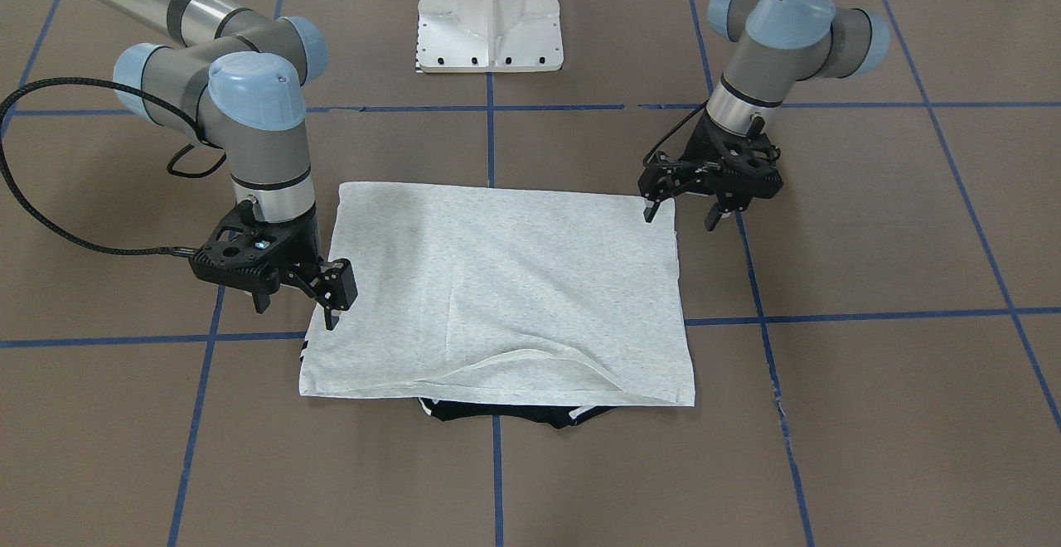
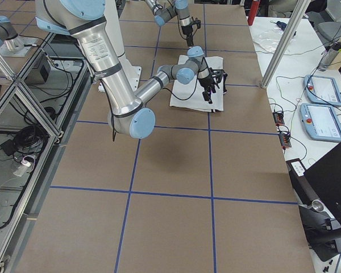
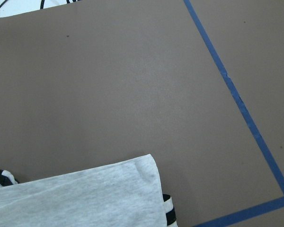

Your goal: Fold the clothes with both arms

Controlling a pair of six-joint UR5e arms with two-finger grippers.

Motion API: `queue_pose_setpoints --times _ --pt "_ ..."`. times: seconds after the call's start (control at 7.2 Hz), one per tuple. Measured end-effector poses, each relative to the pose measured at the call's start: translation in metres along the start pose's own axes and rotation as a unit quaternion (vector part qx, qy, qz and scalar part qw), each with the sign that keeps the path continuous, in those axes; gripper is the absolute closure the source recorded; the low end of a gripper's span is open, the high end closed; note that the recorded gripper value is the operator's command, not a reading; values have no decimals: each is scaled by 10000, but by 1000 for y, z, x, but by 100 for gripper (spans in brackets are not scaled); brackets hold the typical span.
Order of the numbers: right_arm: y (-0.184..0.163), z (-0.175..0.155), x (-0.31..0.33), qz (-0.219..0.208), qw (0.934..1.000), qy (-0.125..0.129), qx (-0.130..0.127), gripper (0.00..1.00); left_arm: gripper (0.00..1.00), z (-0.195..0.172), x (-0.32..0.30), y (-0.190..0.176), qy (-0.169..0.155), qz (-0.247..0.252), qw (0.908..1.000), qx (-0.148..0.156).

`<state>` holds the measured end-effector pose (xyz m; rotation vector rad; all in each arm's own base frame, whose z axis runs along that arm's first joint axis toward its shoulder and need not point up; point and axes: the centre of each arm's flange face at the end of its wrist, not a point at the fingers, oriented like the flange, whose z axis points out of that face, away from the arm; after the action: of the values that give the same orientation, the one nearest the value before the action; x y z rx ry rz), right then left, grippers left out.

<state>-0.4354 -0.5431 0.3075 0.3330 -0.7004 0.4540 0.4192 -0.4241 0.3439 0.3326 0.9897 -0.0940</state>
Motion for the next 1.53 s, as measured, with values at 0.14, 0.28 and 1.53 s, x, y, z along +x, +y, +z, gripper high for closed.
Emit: queue_pose_setpoints --times 0.14,0.28,1.53 --pt "0 -1 0 -3 10000 -16 1 0 8 11 2 25 -15 -111 9999 -72" --pt "1 -2 -1 -5 10000 -24 1 0 10 21 0 41 -54 -194 9997 -121" --pt "3 -2 -2 14 10000 -40 -4 0 60 46 -11 64 -268 -303 9990 -208"
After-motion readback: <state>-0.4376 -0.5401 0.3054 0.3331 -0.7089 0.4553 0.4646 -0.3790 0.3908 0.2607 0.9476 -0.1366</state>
